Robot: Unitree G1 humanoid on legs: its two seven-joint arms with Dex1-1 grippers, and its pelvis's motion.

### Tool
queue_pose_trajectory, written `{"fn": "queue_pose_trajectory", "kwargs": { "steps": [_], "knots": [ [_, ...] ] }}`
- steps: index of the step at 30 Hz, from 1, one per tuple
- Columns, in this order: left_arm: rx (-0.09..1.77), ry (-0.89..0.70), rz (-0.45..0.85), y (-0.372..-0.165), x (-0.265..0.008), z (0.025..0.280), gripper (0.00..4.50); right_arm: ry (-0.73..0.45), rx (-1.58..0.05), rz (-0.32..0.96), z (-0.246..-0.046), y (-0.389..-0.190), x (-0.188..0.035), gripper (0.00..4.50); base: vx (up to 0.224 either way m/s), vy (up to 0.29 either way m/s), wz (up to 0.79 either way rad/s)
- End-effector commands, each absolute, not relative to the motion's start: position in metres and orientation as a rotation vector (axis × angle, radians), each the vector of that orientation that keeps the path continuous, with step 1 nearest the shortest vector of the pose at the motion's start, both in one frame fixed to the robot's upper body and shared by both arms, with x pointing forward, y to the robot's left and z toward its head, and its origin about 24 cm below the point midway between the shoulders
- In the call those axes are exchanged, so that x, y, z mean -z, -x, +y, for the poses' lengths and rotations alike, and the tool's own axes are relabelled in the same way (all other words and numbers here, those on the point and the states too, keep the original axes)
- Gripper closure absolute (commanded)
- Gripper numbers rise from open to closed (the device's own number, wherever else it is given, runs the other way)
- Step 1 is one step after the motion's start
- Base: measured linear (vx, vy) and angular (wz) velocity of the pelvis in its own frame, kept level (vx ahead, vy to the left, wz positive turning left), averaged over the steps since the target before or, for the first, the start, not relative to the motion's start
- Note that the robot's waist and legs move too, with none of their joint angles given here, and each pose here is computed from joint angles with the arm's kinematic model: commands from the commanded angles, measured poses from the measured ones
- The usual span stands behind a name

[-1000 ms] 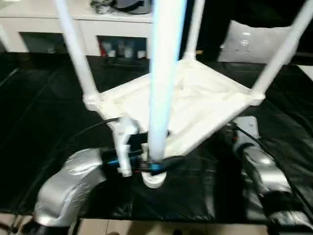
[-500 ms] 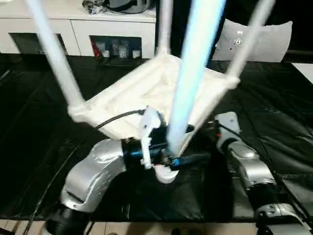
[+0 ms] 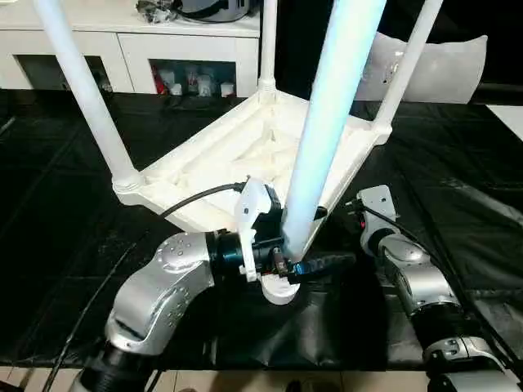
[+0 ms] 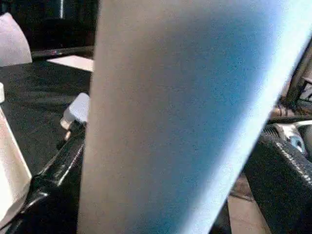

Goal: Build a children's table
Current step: Rotate table base

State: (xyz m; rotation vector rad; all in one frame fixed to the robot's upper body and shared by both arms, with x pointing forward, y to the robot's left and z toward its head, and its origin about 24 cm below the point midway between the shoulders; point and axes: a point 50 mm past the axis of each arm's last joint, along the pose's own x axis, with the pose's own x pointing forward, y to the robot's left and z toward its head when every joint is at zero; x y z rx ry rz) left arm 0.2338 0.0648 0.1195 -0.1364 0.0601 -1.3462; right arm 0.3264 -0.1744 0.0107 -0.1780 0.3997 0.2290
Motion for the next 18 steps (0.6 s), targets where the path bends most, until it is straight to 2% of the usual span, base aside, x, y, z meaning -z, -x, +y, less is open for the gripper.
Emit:
{"fn": "queue_pose_trajectory", "kwargs": {
  "steps": [1, 5, 11, 17, 18],
  "knots": [
    [1.411, 0.154, 0.086, -0.221, -0.118, 0.065, 0.12, 0.190, -0.257, 0.382, -0.172, -0.327, -0.016, 0.00, 0.000, 0.000, 0.00],
    [1.399, 0.161, 0.116, -0.210, -0.117, 0.075, 0.12, 0.213, -0.215, 0.392, -0.196, -0.322, -0.018, 0.00, 0.000, 0.000, 0.00],
    [1.398, 0.181, 0.113, -0.206, -0.119, 0.072, 0.12, 0.223, -0.213, 0.393, -0.203, -0.318, -0.020, 0.00, 0.000, 0.000, 0.00],
    [1.425, 0.200, 0.081, -0.210, -0.125, 0.056, 0.12, 0.201, -0.288, 0.387, -0.179, -0.319, -0.018, 0.00, 0.000, 0.000, 0.00],
    [1.433, 0.197, 0.073, -0.213, -0.127, 0.053, 0.12, 0.187, -0.321, 0.378, -0.165, -0.322, -0.018, 0.00, 0.000, 0.000, 0.00]
  ]
}}
